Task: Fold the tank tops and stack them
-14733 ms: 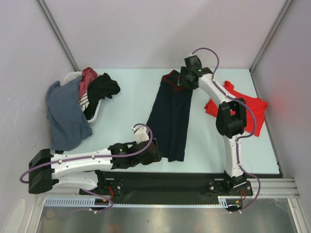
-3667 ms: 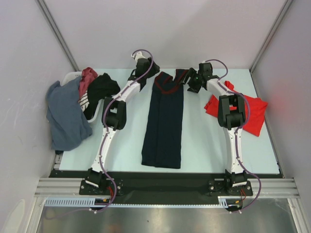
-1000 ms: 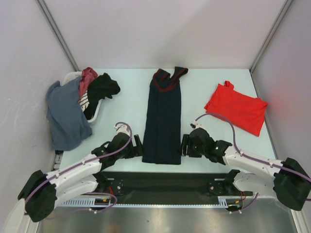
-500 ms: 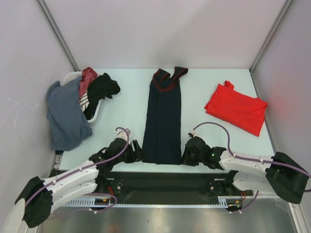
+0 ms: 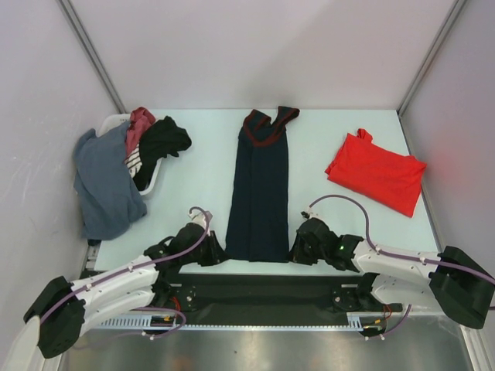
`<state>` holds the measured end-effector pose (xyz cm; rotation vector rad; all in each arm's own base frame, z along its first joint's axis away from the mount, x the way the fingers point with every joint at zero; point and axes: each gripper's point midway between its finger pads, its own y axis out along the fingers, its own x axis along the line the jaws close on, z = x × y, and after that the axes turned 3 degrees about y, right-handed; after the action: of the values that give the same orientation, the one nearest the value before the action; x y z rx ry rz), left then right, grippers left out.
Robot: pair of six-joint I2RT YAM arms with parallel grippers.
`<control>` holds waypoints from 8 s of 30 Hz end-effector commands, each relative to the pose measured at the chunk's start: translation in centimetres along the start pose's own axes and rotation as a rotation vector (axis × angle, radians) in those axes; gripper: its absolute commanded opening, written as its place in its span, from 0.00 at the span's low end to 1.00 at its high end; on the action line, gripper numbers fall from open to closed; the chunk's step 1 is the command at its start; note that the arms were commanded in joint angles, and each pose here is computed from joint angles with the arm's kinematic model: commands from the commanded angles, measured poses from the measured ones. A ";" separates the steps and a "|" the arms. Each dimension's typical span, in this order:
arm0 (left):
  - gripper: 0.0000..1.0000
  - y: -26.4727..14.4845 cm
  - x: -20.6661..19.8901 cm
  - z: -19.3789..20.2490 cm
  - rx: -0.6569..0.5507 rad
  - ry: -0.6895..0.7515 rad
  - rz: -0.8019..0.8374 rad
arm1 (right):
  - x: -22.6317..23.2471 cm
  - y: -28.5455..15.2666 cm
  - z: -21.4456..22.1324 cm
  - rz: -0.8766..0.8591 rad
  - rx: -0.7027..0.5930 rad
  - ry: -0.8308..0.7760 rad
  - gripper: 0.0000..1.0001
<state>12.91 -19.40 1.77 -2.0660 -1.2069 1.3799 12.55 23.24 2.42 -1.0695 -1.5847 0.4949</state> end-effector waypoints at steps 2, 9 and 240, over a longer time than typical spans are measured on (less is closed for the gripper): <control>0.00 0.4 2.6 2.1 0.059 0.002 -0.086 | -0.4 -0.4 0.4 0.006 0.010 -0.006 0.00; 0.00 -0.2 0.9 2.2 0.048 0.005 -0.042 | 0.1 -1.9 1.0 -0.018 0.034 -0.004 0.00; 0.56 5.3 -11.2 0.0 0.084 0.159 0.095 | 6.9 10.2 -47.4 0.137 -0.636 0.164 0.73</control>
<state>13.73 -31.93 4.24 -2.1515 -0.9701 1.2729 60.16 24.99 12.22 -1.5150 -1.5117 -0.1236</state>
